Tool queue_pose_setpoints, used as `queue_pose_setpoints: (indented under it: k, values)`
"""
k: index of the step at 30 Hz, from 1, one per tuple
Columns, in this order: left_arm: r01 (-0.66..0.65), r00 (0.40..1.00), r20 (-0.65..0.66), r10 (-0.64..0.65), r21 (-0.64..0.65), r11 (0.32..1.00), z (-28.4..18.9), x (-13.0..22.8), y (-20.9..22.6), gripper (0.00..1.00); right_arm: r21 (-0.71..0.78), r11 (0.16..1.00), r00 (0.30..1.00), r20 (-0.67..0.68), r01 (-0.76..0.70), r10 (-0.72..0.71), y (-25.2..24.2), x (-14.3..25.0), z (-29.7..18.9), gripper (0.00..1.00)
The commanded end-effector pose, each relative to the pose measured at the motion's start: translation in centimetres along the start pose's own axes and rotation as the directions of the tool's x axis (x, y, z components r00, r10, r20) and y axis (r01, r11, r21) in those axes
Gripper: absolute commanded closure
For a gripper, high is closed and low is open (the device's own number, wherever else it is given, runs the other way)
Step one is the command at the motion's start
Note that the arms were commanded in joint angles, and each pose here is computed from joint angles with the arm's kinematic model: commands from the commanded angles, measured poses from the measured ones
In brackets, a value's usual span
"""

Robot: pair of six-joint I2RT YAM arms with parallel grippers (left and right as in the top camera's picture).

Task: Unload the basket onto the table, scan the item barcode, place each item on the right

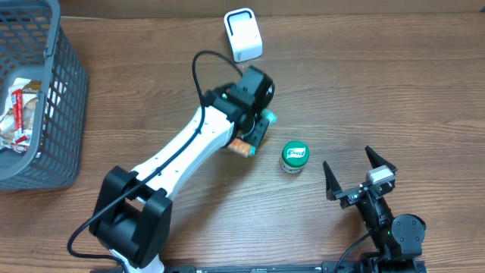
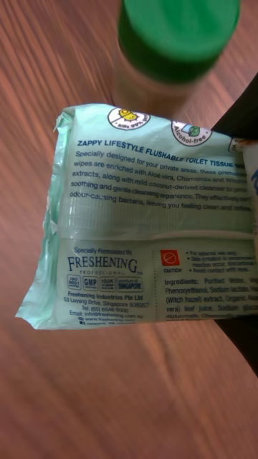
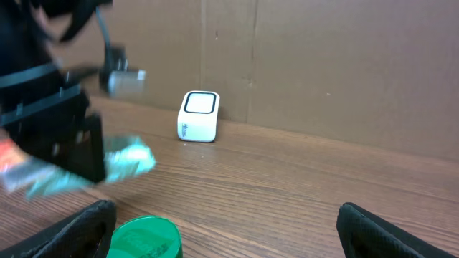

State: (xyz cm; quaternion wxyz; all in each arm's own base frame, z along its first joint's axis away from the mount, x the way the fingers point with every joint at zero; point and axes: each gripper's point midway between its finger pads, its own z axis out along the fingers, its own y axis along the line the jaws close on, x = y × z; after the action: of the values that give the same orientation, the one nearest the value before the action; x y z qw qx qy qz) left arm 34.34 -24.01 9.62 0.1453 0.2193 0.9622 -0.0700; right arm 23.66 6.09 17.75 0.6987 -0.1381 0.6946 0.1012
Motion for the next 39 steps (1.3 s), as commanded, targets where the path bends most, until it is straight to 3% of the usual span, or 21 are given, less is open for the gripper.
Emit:
queue_pose_setpoints:
  k: [1,6,7,9,11,15,20,26,32,39]
  values:
    - [0.120,0.992,-0.036,-0.121,-0.041,0.992,1.9,3.0,0.6,0.51,0.007,1.000,1.000,0.002,-0.007,0.007,-0.1,0.2,0.0,0.00]
    - [0.181,0.982,-0.047,-0.181,-0.007,0.983,4.6,5.1,0.4,0.49,0.007,1.000,1.000,0.002,-0.007,0.007,-0.1,0.2,0.0,0.00]
    - [0.182,0.982,-0.054,-0.181,0.011,0.983,4.9,5.4,0.1,0.41,0.007,1.000,1.000,0.002,-0.007,0.007,-0.1,0.2,0.0,0.00]
    - [0.179,0.982,-0.064,-0.177,0.025,0.984,4.9,5.7,-0.2,0.12,0.007,1.000,1.000,0.002,-0.007,0.007,-0.1,0.2,0.0,0.00]
    - [0.161,0.985,-0.066,-0.158,0.029,0.987,4.8,5.7,-0.2,0.00,0.007,1.000,1.000,0.002,-0.007,0.007,-0.1,0.2,0.0,0.00]
    - [0.135,0.989,-0.055,-0.135,-0.001,0.991,3.0,4.1,0.7,0.00,0.007,1.000,1.000,0.002,-0.007,0.007,-0.1,0.2,0.0,0.00]
    - [0.053,0.999,0.008,-0.053,-0.055,0.997,-2.8,-0.6,1.6,0.00,0.007,1.000,1.000,0.002,-0.007,0.007,-0.1,0.2,0.0,0.00]
    - [-0.113,0.986,0.139,0.097,0.110,0.987,-8.1,-5.0,-2.4,0.00,0.007,1.000,1.000,0.002,-0.007,0.007,-0.1,0.2,0.0,0.00]
    - [-0.184,0.978,0.132,0.163,0.170,0.968,-6.8,-4.7,-5.0,0.00,0.007,1.000,1.000,0.002,-0.007,0.007,-0.1,0.2,0.0,0.00]
    - [-0.374,0.927,0.098,0.361,0.185,0.909,-3.1,-3.3,-9.9,0.10,0.007,1.000,1.000,0.002,-0.007,0.007,-0.1,0.2,0.0,0.00]
